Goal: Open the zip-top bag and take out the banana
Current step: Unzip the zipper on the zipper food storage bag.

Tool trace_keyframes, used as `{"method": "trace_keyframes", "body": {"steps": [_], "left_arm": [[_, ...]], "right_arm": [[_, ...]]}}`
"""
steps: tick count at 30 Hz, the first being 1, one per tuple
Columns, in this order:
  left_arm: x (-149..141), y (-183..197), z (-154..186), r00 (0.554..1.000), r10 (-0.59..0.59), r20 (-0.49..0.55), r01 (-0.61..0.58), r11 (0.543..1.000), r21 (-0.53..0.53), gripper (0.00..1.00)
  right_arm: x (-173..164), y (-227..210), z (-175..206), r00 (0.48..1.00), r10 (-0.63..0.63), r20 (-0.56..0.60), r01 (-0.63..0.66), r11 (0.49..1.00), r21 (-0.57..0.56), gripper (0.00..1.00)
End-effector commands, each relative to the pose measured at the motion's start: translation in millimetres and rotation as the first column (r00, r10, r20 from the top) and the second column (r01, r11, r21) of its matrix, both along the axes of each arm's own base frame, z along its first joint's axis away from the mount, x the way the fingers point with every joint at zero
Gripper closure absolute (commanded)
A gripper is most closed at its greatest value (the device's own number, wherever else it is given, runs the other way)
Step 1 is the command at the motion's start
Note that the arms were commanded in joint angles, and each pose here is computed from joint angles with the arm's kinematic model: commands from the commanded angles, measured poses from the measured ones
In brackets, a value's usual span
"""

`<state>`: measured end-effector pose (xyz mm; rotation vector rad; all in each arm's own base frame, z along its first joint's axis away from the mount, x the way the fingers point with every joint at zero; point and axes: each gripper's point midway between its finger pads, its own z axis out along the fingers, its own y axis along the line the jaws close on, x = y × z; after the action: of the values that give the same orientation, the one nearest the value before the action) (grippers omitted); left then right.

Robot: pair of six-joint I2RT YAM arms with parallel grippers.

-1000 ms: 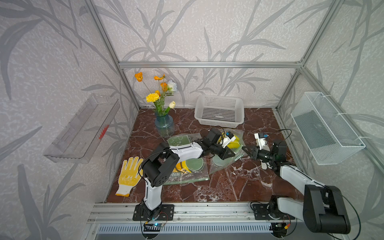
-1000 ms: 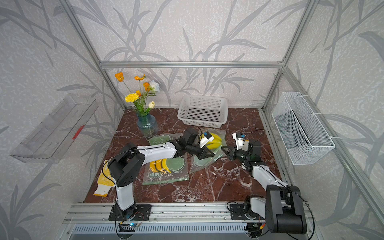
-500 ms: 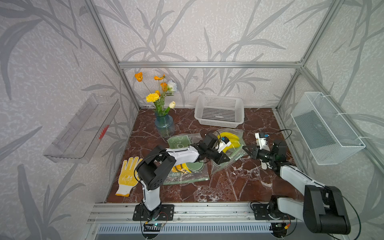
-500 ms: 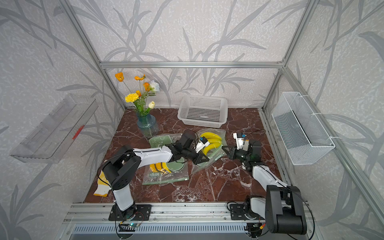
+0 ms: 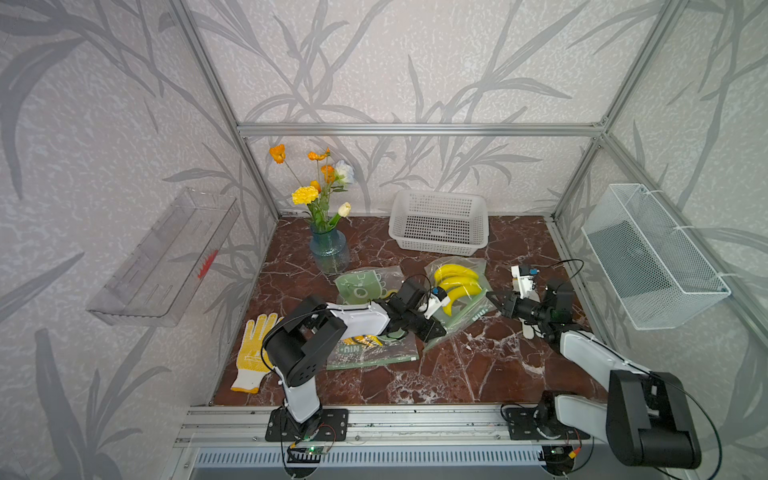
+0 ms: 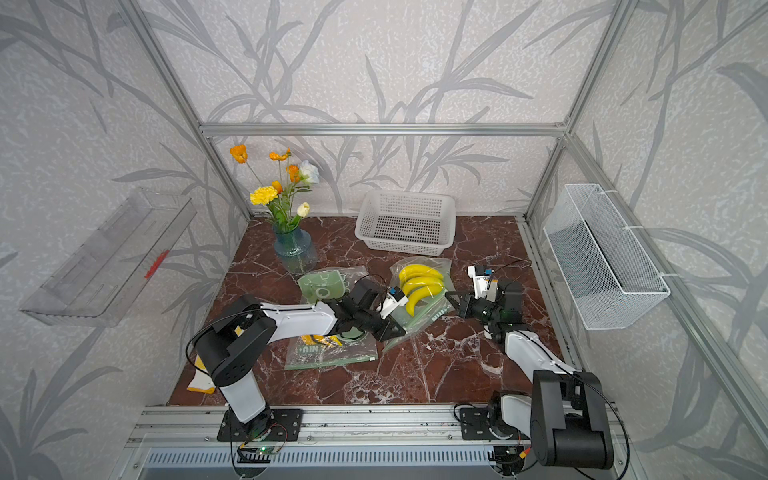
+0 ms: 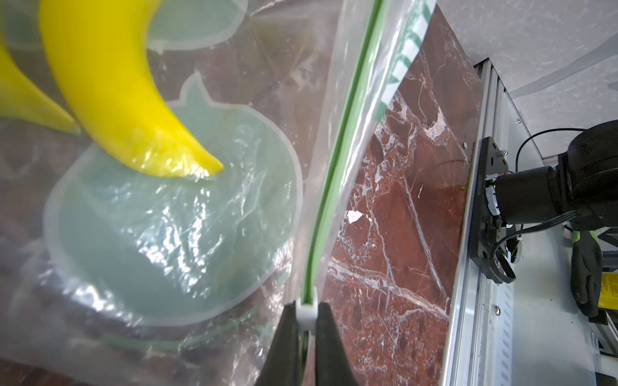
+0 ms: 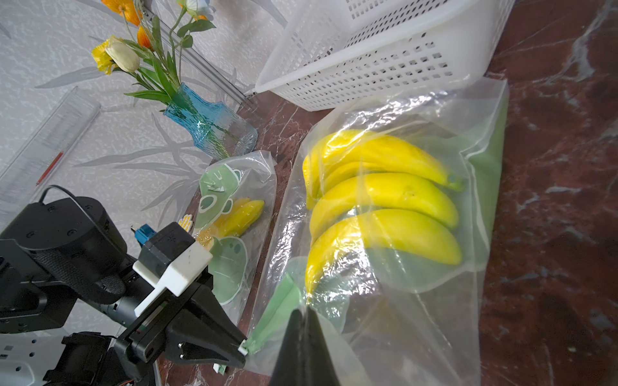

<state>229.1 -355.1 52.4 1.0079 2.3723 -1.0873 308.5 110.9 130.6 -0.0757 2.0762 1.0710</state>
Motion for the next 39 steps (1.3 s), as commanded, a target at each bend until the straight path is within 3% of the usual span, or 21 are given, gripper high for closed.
{"method": "trace_keyframes", "body": {"steps": [1,16,39], "left_arm": [[-20,27,-24,0.996,0.025,-0.084,-0.015,0.993,0.114,0.91],[-38,47,-35,0.991,0.053,-0.12,-0.035,0.988,0.151,0.91],[-42,50,-30,0.99,0.066,-0.122,-0.049,0.989,0.137,0.91]], "right_arm": [[20,-12,22,0.994,-0.064,0.086,0.066,0.998,-0.024,1.0],[25,-25,23,0.993,-0.098,0.066,0.099,0.995,-0.015,1.0],[26,-27,19,0.993,-0.108,0.052,0.109,0.994,-0.012,1.0]]}}
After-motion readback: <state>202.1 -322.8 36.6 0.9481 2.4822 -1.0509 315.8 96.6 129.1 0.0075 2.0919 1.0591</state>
